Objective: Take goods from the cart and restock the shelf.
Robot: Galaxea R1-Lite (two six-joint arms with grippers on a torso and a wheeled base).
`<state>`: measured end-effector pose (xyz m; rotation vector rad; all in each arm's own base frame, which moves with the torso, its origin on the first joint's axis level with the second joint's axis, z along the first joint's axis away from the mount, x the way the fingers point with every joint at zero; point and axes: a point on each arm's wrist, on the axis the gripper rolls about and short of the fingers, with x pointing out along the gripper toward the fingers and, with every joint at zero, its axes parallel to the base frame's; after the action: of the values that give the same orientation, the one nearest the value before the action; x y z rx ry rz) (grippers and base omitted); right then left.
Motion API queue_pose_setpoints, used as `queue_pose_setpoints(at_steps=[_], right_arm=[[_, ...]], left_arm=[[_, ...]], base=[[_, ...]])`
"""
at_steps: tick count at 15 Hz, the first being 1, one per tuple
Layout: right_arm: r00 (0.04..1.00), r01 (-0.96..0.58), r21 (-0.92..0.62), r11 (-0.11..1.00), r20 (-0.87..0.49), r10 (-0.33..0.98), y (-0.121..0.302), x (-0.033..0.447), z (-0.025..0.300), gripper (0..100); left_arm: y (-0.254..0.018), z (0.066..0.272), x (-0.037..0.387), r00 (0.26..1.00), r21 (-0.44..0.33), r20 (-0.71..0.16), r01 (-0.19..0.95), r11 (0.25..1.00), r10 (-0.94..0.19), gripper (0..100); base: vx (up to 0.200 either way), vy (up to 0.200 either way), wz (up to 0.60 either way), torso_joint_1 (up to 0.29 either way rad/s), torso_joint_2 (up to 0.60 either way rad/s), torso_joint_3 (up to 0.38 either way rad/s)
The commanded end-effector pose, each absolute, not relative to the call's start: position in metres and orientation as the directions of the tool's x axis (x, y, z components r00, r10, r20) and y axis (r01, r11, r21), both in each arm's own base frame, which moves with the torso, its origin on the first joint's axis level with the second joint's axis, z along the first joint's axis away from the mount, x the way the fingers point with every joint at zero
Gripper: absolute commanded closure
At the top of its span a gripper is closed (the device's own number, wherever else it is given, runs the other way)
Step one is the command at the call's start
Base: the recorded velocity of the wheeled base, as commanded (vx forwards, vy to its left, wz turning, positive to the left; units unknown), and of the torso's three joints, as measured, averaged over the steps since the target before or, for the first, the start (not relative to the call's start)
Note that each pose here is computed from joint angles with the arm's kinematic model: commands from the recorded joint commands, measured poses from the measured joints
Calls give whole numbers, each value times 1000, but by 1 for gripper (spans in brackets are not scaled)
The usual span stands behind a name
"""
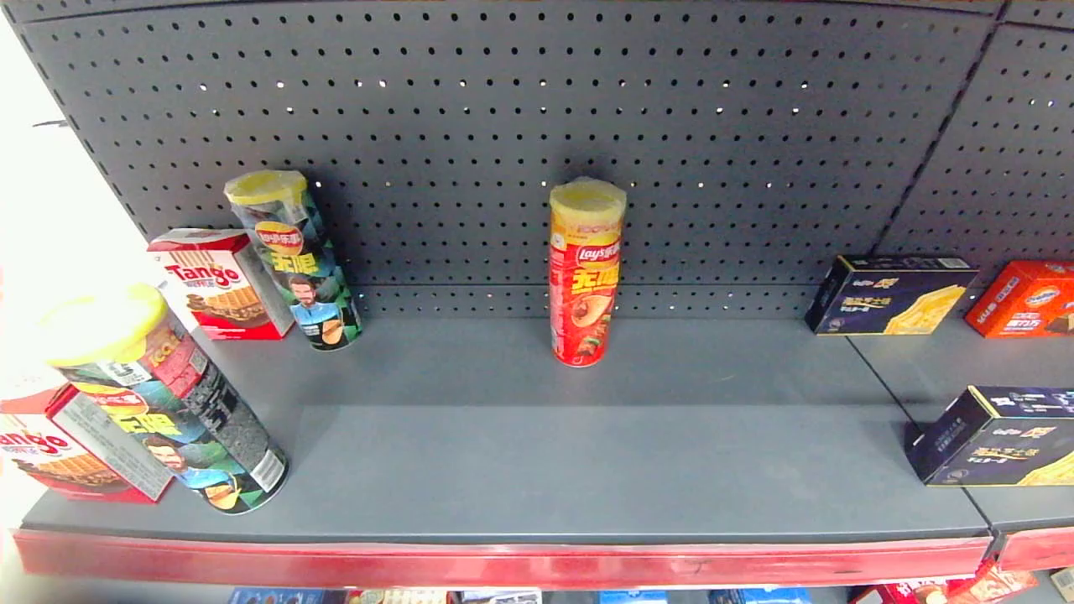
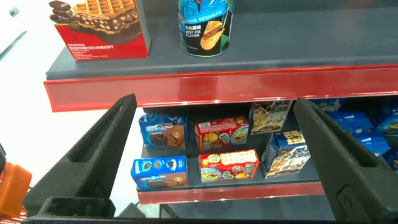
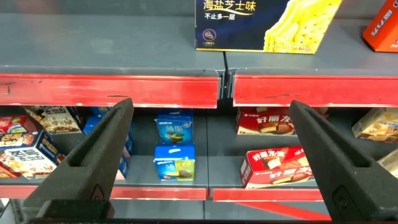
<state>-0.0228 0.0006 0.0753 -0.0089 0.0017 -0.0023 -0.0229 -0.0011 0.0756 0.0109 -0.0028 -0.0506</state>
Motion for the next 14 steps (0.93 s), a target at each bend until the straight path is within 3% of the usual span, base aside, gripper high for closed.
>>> queue_pose_setpoints(at_steps=[1,4,14], right_arm=[[1000,2,-11,1000,-3,-2,1,-23,75,0],[1000,2,-9,1000,-3,-2,1,-23,75,0],[1000,2,-9,1000,-3,-2,1,-23,75,0]], left_arm=[[-1,76,-23,999,11,2,51,999,-51,0],[-1,76,-23,999,11,2,51,999,-51,0],[-1,76,-23,999,11,2,52,999,-52,0]], base=[[0,0,0,0,0,0],[0,0,0,0,0,0],[0,0,600,1,6,3]])
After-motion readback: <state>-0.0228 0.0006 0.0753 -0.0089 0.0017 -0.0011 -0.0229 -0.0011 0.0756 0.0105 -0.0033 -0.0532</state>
